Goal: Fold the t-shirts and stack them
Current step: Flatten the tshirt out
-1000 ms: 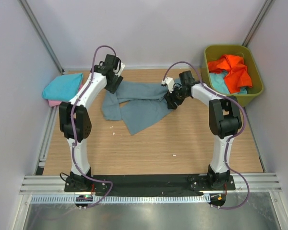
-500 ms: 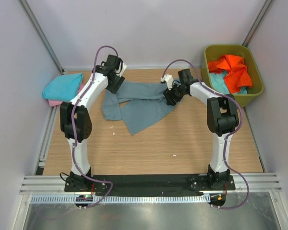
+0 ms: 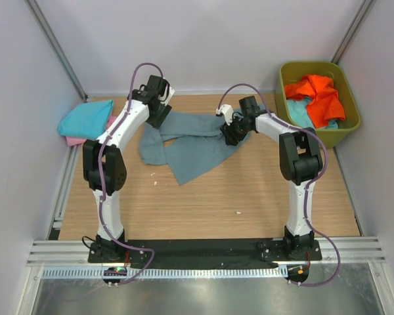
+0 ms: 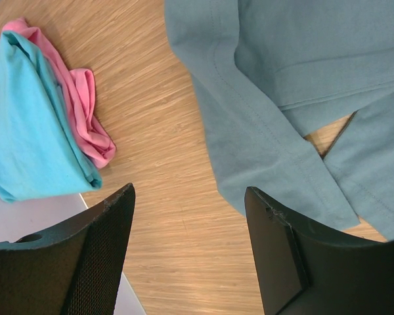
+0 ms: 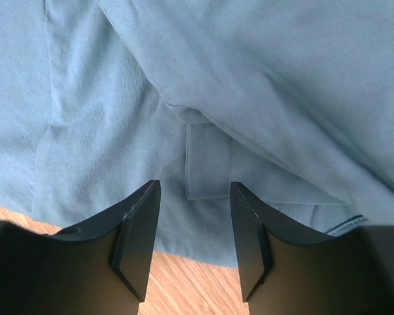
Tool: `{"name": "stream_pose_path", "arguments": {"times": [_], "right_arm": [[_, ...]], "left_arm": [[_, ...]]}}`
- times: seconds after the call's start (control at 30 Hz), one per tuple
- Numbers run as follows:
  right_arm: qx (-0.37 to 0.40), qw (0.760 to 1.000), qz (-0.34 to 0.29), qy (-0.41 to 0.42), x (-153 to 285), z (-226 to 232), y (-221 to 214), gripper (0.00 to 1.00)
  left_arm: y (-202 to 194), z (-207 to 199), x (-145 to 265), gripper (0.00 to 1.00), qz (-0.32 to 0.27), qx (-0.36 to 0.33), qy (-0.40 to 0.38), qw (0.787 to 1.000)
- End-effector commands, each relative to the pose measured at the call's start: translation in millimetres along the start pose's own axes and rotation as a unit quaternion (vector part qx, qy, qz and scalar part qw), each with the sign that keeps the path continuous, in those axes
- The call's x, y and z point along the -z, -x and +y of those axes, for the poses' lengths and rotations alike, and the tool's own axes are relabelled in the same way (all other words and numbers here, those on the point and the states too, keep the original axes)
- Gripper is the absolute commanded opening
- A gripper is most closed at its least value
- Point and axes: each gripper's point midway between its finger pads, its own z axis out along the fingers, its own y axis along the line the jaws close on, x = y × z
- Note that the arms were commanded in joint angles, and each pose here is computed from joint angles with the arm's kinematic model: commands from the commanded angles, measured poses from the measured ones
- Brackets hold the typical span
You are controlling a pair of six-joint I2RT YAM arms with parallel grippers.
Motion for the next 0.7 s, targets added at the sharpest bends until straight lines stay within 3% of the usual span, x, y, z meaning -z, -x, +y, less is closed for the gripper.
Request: {"name": "stream_pose_path", "arguments": {"times": [0.0,0.2,0.43,0.53,0.67], "right_arm": [[0.014,0.999,-0.025,-0.023,2.1,-12.7,21.7,0.52],[0.018,0.999,-0.026,-0.044,0.6,-20.9,22.9,0.45],[0.015,0.998,-0.03,-0.058,0.2,-27.0,25.4,0.45],[0.012,0.997,-0.031,-0.062,-1.5,-29.4,26.0,0.35],[0.008,0.997,-0.039,-0.066,2.1,-30.4,32.8,0.15]], "left_arm": [[8.7,3.9,3.7,0.69,-0.013,0.003,0.014,1.0],[9.1,3.2,2.9,0.69,-0.013,0.001,0.016,1.0],[10.2,-0.1,0.9,0.69,-0.013,0.0,0.014,1.0],[11.2,-0.2,1.4,0.69,-0.015,0.0,0.015,1.0],[10.7,-1.2,0.7,0.69,-0.014,-0.001,0.015,1.0]]}}
